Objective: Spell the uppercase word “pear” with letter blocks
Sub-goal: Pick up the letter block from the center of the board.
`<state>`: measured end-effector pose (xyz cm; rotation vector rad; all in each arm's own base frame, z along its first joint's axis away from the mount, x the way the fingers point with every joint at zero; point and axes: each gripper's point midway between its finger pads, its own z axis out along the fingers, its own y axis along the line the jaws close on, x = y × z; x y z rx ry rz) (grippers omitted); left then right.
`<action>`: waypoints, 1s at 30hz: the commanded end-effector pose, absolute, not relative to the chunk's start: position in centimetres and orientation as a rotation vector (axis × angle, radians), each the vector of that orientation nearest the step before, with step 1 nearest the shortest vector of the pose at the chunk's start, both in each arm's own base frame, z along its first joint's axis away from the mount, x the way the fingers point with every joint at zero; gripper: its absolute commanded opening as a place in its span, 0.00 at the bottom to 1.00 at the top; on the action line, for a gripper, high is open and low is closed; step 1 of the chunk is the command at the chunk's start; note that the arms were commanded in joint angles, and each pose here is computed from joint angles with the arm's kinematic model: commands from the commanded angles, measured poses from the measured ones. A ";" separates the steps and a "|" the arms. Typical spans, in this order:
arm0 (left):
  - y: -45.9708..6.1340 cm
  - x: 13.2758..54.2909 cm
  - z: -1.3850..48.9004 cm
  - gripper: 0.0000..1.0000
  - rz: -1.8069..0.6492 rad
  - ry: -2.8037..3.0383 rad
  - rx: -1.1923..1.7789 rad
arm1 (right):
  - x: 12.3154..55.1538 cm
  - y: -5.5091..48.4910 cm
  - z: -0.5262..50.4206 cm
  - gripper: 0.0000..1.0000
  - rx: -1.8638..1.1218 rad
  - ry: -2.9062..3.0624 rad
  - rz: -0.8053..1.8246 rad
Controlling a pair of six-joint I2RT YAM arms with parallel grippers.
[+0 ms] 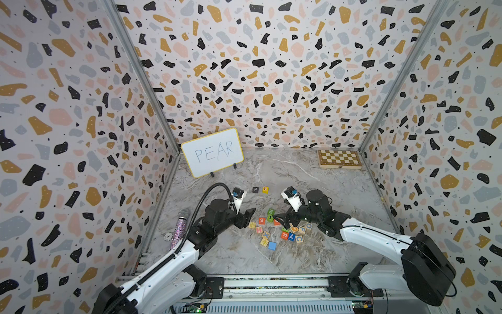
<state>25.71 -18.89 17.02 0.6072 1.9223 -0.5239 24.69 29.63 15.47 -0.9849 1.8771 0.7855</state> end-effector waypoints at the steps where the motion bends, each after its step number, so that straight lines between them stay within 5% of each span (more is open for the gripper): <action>1: -19.3 25.4 18.5 0.77 -0.536 1.777 0.653 | 24.2 29.5 16.4 1.00 -1.036 1.775 0.747; 6: -20.1 24.0 16.7 0.79 -0.591 1.774 0.738 | 24.7 29.4 15.1 1.00 -1.082 1.858 0.774; 14: -21.2 22.8 16.2 0.83 -0.662 1.735 0.825 | 25.2 30.8 9.7 0.84 -1.283 2.017 0.781; 30: -24.6 21.8 15.3 1.00 -0.847 1.771 1.037 | 27.0 30.3 7.0 0.79 -1.395 2.006 0.623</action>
